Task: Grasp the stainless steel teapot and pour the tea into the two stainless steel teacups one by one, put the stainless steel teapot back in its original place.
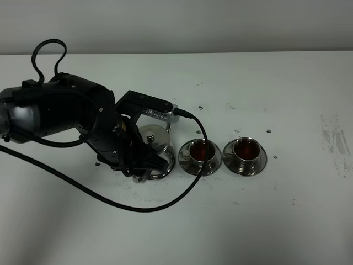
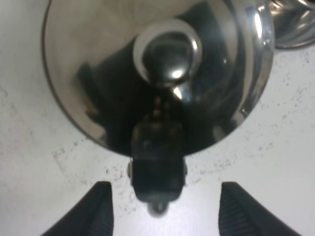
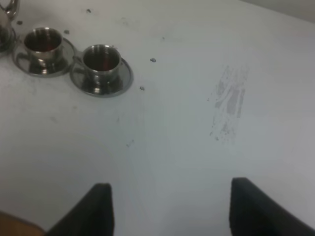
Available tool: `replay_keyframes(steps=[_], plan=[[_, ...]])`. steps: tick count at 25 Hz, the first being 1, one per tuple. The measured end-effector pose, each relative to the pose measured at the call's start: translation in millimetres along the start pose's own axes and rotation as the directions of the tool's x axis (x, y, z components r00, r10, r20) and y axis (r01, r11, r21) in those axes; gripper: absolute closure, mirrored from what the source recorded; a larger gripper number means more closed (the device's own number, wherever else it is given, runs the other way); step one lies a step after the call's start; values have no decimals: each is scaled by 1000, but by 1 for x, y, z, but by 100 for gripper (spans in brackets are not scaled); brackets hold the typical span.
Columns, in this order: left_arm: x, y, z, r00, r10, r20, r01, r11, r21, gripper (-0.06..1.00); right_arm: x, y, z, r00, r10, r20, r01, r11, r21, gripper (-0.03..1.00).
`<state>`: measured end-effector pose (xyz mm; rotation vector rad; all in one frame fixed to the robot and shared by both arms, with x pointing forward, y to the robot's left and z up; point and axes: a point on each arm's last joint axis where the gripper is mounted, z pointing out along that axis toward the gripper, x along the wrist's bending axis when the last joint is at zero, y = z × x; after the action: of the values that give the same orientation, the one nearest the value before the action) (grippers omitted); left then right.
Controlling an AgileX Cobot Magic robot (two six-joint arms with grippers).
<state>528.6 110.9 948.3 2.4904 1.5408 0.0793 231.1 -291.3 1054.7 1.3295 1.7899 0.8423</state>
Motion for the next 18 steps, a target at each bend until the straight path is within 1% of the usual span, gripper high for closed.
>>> replay_keyframes(steps=[6,10,14,18], plan=[[-2,-4,-23,1000,-9,15,9,1000,-14,46,0,0,0,1000,0,0,0,1000,0,44],[-1,-10,-43,1000,-30,8,30,999,-17,46,0,0,0,1000,0,0,0,1000,0,44],[3,-19,-72,999,-36,-34,35,999,-28,46,0,0,0,1000,0,0,0,1000,0,44],[10,-35,-110,993,-44,-106,37,997,-65,46,0,0,0,1000,0,0,0,1000,0,44]])
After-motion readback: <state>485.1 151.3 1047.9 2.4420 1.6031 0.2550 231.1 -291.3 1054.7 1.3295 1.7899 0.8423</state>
